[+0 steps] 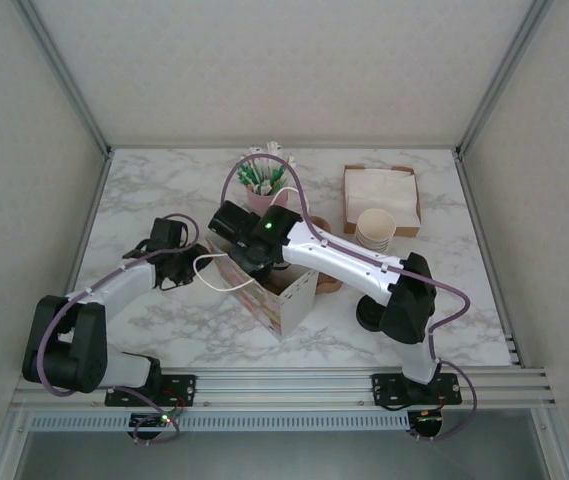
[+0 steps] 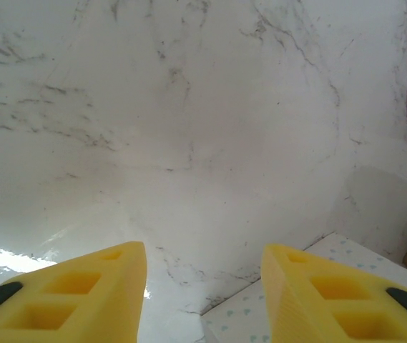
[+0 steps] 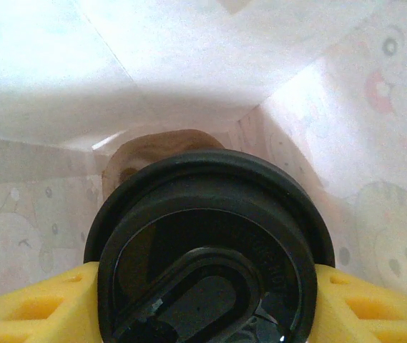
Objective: Pack the takeout coffee
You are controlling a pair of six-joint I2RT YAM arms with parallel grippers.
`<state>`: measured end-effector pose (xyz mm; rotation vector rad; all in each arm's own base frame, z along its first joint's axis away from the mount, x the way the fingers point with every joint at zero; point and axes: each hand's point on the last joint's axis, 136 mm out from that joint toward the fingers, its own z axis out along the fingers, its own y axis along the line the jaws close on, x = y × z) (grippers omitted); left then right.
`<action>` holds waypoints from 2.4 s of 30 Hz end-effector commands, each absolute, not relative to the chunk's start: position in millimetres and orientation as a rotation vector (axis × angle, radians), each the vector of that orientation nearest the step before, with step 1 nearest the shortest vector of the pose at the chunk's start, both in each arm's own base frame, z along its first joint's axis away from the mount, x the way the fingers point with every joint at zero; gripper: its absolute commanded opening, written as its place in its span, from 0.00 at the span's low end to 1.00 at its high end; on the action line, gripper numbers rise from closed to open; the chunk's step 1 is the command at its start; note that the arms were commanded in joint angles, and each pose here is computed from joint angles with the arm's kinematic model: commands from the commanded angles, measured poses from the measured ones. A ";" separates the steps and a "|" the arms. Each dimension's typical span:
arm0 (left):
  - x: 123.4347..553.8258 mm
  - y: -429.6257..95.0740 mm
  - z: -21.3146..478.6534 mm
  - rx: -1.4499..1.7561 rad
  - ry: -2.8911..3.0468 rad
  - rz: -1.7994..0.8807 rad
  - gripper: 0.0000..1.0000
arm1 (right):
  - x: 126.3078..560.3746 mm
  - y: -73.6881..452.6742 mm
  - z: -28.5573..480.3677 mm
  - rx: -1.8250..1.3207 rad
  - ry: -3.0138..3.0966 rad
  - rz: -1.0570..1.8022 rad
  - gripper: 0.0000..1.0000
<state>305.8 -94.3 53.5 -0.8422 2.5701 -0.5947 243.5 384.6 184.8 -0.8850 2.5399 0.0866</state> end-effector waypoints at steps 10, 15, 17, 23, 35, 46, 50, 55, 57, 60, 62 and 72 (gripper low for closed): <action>278.5 -78.4 60.4 -0.995 2.525 -0.540 0.30 | 224.2 388.2 143.9 -0.903 2.660 0.109 0.47; 267.3 -79.5 57.5 -1.042 2.502 -0.586 0.26 | 223.4 381.0 121.3 -0.908 2.693 0.040 0.47; 262.8 -81.3 56.9 -1.041 2.506 -0.597 0.26 | 221.5 378.8 114.9 -0.909 2.706 0.028 0.47; 251.8 -99.2 56.9 -1.017 2.537 -0.655 0.26 | 221.1 378.9 113.2 -0.898 2.707 0.041 0.47; 222.3 -118.2 49.0 -1.046 2.530 -0.754 0.24 | 199.9 362.0 68.5 -0.902 2.798 -0.065 0.46; 217.5 -129.1 43.9 -1.052 2.502 -0.766 0.23 | 172.2 341.2 32.2 -0.897 2.882 -0.194 0.46; 218.1 -132.1 44.2 -1.051 2.484 -0.775 0.22 | 170.0 337.8 29.1 -0.886 2.890 -0.203 0.46; 219.6 -133.0 50.0 -1.026 2.480 -0.771 0.22 | 175.0 349.2 44.9 -0.873 2.846 -0.114 0.46; 219.6 -133.0 50.9 -1.025 2.472 -0.772 0.23 | 179.9 356.1 55.1 -0.868 2.816 -0.084 0.46; 220.3 -132.5 51.9 -1.026 2.461 -0.772 0.22 | 187.0 364.8 70.4 -0.856 2.770 -0.043 0.46; 221.4 -132.9 53.0 -1.024 2.455 -0.775 0.23 | 190.4 369.6 78.1 -0.845 2.747 -0.014 0.46; 223.1 -133.2 55.8 -1.012 2.455 -0.766 0.23 | 193.5 374.8 86.7 -0.834 2.725 0.013 0.48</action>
